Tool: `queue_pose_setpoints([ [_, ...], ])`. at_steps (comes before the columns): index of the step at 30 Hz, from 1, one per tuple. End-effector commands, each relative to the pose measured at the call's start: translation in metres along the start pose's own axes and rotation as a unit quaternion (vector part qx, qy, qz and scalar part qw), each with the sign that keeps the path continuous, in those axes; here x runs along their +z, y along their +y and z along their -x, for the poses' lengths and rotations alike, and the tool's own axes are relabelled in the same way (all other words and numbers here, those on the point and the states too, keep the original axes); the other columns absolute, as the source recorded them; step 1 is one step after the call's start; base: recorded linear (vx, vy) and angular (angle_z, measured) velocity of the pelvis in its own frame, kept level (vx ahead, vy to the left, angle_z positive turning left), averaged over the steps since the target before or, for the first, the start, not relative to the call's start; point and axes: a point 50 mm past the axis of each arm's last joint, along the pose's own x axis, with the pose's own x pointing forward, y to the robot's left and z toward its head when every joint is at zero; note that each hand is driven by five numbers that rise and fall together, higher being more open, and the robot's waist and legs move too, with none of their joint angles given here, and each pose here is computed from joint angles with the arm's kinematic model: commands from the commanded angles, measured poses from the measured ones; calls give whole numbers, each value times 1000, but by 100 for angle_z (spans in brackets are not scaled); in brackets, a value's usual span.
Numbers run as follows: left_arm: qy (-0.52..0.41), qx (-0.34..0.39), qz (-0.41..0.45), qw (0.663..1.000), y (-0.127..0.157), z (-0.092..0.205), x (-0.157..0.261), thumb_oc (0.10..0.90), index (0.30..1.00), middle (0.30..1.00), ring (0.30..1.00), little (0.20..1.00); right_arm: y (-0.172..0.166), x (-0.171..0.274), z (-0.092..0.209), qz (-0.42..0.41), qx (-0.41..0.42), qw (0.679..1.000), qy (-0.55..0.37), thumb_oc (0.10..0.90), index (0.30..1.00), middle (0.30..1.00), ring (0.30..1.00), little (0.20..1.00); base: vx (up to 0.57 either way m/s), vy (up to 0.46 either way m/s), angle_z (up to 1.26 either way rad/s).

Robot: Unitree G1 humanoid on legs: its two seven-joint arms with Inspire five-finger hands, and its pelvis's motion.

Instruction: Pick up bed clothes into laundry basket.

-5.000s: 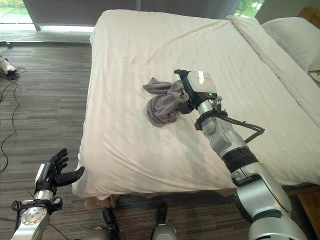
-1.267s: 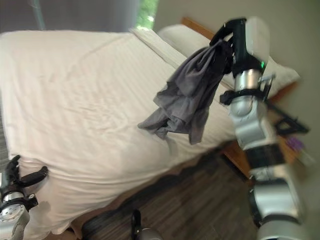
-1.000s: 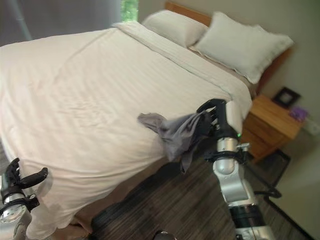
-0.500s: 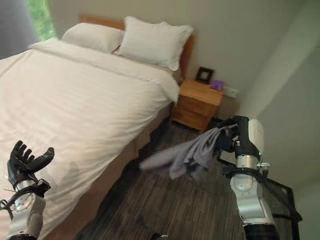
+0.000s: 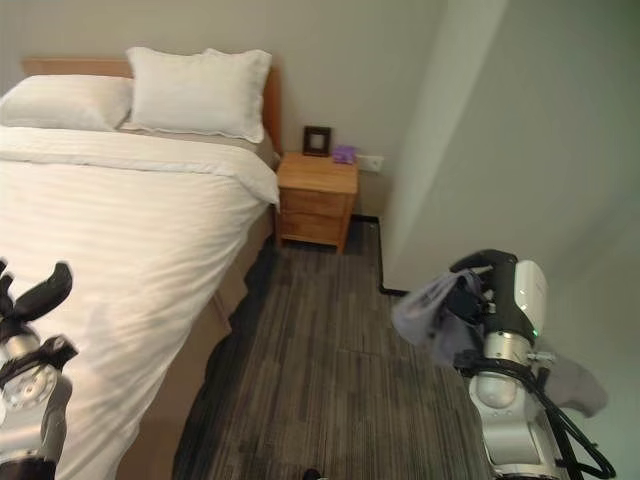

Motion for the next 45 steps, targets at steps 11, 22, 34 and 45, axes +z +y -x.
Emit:
queue_pose_setpoints([
  [11,-243,-206,156,935,-44,33,111,800,900,900,900,900,-55,87,-18,-3,-132,962,-239,400,300,300,300,300,15,112,-175],
  [22,-173,-352,134,910,-112,60,88,800,900,900,900,900,-50,90,-9,7,-155,957,-245,400,300,300,300,300,-96,225,-132],
  [34,-120,-388,114,907,-110,67,70,800,900,900,900,900,-26,104,-20,15,-113,958,-262,400,300,300,300,300,-83,49,-105],
  [45,-77,-363,132,919,-110,74,53,800,900,900,900,900,-10,90,-11,-3,-58,970,-234,400,300,300,300,300,-40,-247,-79],
])
